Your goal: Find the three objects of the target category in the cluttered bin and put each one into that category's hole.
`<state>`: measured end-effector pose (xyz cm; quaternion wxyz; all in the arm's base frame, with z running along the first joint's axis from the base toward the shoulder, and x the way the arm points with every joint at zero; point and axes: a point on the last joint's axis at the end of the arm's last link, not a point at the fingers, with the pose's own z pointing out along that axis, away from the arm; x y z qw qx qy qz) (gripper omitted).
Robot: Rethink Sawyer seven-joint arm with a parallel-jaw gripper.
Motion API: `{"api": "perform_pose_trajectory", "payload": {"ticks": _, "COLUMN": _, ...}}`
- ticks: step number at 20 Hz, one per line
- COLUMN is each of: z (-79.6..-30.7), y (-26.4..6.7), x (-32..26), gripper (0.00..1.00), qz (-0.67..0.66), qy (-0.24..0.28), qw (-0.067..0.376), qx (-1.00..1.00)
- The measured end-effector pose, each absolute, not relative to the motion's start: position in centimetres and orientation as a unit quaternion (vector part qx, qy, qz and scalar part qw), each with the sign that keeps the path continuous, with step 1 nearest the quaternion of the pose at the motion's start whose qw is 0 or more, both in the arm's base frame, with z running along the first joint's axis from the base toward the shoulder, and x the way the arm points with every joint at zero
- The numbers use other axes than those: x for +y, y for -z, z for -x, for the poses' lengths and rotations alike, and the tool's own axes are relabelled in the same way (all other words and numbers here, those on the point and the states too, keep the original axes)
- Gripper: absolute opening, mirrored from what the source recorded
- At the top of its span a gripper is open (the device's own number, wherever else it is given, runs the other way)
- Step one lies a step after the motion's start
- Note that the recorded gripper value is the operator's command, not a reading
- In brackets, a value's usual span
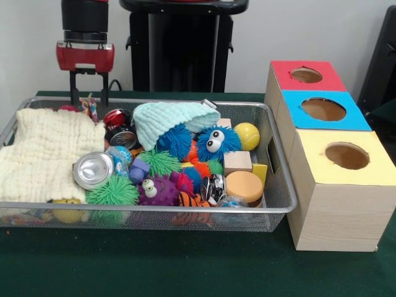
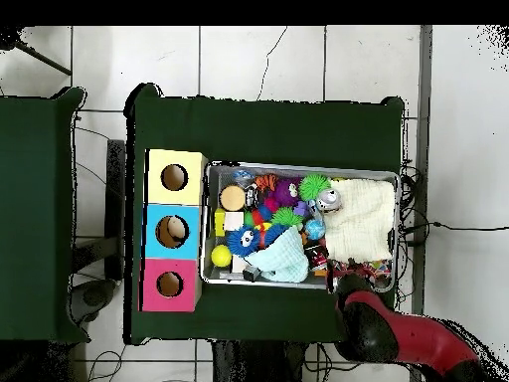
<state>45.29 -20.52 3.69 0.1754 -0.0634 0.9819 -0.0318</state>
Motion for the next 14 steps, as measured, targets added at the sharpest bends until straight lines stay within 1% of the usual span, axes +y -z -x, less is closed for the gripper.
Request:
{"api": "perform_pose_trajectory", "payload": {"ticks": 4, "z": -46.1, "y": -3.6, "x": -19.8, "gripper": 1.00, "qz": 0.059, "qy": 0.016, "qw": 0.166, "qx": 0.984}}
{"api": "perform_pose_trajectory", "payload": {"ticks": 6, "z": -47.0, "y": -3.4, "x": -18.9, "gripper": 1.00, "qz": 0.054, "qy": -0.002, "qw": 0.143, "qx": 0.988}}
{"api": "perform_pose_trajectory", "payload": {"ticks": 10, "z": -48.9, "y": -2.8, "x": -17.5, "gripper": 1.00, "qz": 0.053, "qy": -0.022, "qw": 0.119, "qx": 0.991}}
{"api": "perform_pose_trajectory", "payload": {"ticks": 14, "z": -51.1, "y": -2.4, "x": -16.3, "gripper": 1.00, "qz": 0.052, "qy": -0.031, "qw": 0.118, "qx": 0.991}}
